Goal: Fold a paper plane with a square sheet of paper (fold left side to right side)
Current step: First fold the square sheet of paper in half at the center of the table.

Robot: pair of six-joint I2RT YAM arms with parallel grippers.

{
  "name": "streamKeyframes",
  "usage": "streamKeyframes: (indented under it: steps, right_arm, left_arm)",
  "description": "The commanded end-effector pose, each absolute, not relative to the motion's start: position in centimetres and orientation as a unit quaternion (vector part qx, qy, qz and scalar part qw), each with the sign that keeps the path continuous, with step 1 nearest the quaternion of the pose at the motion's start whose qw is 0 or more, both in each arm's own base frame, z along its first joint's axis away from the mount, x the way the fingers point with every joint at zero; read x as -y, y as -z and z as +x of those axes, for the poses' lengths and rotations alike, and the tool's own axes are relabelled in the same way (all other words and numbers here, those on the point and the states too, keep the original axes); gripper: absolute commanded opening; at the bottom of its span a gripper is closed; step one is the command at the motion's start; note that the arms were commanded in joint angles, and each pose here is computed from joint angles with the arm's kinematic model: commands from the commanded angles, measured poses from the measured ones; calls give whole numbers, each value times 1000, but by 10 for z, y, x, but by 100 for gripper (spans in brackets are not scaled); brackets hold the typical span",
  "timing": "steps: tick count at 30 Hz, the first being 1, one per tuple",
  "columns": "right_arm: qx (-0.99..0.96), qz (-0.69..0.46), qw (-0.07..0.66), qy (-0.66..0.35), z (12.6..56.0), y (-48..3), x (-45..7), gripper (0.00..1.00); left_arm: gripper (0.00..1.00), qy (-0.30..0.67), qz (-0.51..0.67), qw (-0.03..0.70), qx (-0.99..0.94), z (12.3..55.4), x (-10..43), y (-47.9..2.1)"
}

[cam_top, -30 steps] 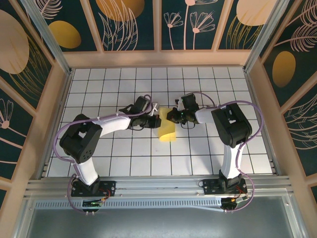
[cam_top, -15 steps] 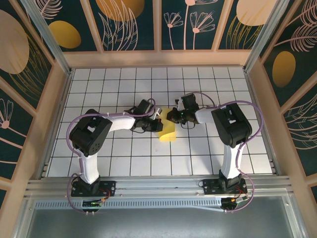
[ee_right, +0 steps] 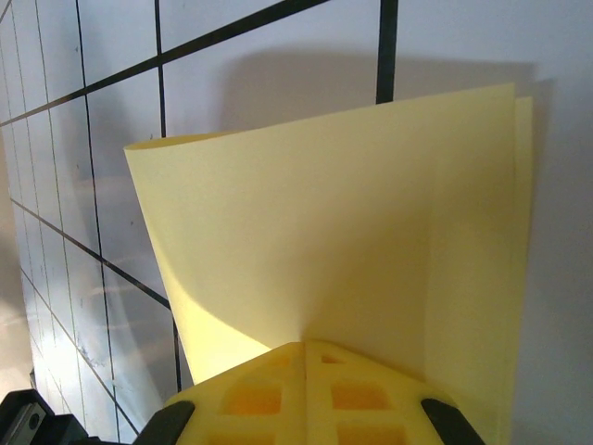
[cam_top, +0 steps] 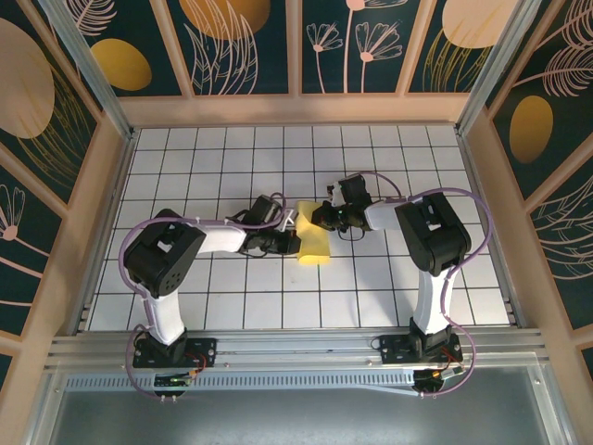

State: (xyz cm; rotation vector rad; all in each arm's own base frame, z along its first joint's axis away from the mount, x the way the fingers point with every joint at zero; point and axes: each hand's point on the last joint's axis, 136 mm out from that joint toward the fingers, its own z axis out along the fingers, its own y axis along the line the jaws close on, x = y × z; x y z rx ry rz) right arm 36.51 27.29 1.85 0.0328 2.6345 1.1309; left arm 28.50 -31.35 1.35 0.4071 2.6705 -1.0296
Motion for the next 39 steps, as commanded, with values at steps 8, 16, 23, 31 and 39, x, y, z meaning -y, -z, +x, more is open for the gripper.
streamKeyframes:
  steps: [8,16,23,31,39]
  right_arm:
    - [-940,35,105,-322,354,28,-247,0]
    - [-940,34,103,-324,353,28,-248,0]
    - [-939,33,105,-325,354,26,-249,0]
    - [-939,33,105,-325,354,26,-250,0]
    - [-940,33,104,-323,353,27,-250,0]
  left_arm:
    - [4,317,130,44,-938,227,284,15]
    - [4,317,123,85,-936,242,287,-10]
    - [4,316,130,140,-929,279,302,-46]
    - [4,359,146,110,-915,279,329,-35]
    - [4,352,149,89,-920,268,324,-18]
